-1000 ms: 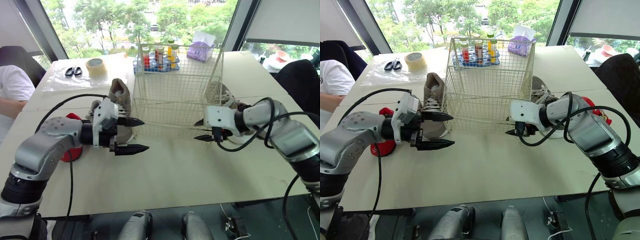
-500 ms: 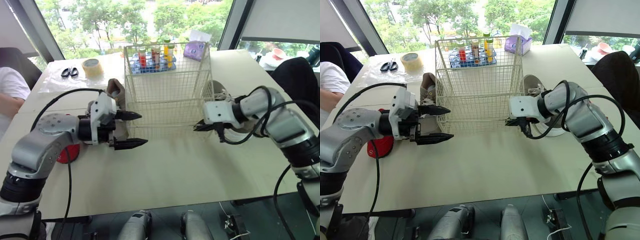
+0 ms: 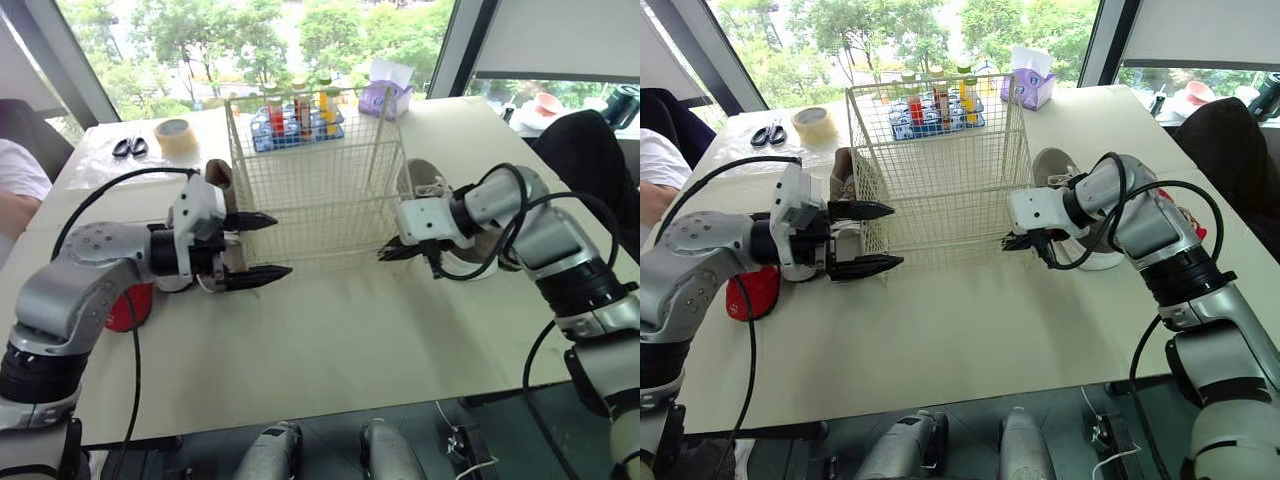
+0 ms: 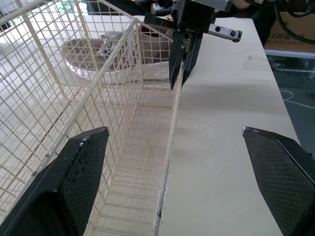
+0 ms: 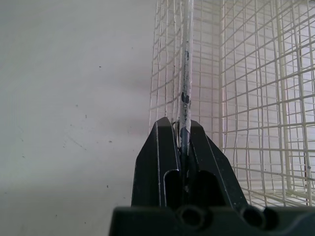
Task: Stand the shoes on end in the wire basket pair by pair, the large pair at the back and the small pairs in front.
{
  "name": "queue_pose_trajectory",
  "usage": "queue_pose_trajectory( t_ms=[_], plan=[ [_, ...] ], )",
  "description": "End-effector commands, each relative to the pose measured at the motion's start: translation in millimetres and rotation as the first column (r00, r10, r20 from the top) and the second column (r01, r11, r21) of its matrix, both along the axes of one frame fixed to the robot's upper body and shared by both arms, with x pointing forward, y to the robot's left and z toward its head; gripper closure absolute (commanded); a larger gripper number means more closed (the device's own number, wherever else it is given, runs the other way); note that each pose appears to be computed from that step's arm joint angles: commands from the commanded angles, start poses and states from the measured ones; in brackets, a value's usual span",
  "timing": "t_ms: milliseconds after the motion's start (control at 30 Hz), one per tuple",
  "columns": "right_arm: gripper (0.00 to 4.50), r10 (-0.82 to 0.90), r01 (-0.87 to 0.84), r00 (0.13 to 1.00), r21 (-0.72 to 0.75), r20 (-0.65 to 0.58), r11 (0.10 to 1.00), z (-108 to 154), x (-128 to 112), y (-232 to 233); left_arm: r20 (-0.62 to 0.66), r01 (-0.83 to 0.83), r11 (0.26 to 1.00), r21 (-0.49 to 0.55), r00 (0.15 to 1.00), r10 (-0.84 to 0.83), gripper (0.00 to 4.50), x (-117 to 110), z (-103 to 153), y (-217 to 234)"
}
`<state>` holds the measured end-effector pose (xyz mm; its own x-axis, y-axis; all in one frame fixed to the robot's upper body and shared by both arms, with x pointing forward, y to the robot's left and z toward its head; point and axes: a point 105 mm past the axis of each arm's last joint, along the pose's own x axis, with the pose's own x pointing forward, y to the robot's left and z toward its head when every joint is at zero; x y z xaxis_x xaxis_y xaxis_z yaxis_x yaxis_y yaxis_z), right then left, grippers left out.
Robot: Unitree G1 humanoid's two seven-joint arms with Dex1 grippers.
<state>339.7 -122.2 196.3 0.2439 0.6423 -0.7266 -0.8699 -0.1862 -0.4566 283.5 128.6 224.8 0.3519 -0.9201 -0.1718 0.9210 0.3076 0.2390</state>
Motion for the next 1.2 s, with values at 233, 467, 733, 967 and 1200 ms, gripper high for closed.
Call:
queue_pose_trajectory(
  t_ms=[233, 467, 733, 967, 1200],
  plan=[
    [1.96, 0.038, -0.047, 0.996, 0.117, 0.078, 0.992, 34, -17, 17, 0.048, 0.042, 0.999, -0.011, 0.998, -0.041, 0.00, -3, 14, -6],
    [0.04, -0.217, 0.079, 0.951, 0.504, 0.222, 0.860, 124, -25, -1, 0.032, 0.091, 0.996, -0.024, 0.995, -0.090, 0.00, 0, 12, -15],
    [0.04, -0.817, 0.563, 0.576, 0.720, 0.011, 0.406, 105, -33, -111, 0.000, 0.154, 0.987, -0.049, 0.988, -0.154, 0.00, 2, 5, -25],
    [0.04, -0.949, 0.727, 0.267, 0.681, -0.168, 0.084, 37, -39, -159, -0.003, 0.205, 0.977, -0.058, 0.979, -0.205, 0.00, 5, 4, -35],
    [0.04, -0.906, 0.767, 0.276, 0.642, -0.322, 0.005, 3, -31, -156, -0.003, 0.213, 0.975, -0.057, 0.977, -0.213, 0.00, 3, 4, -37]
  ],
)
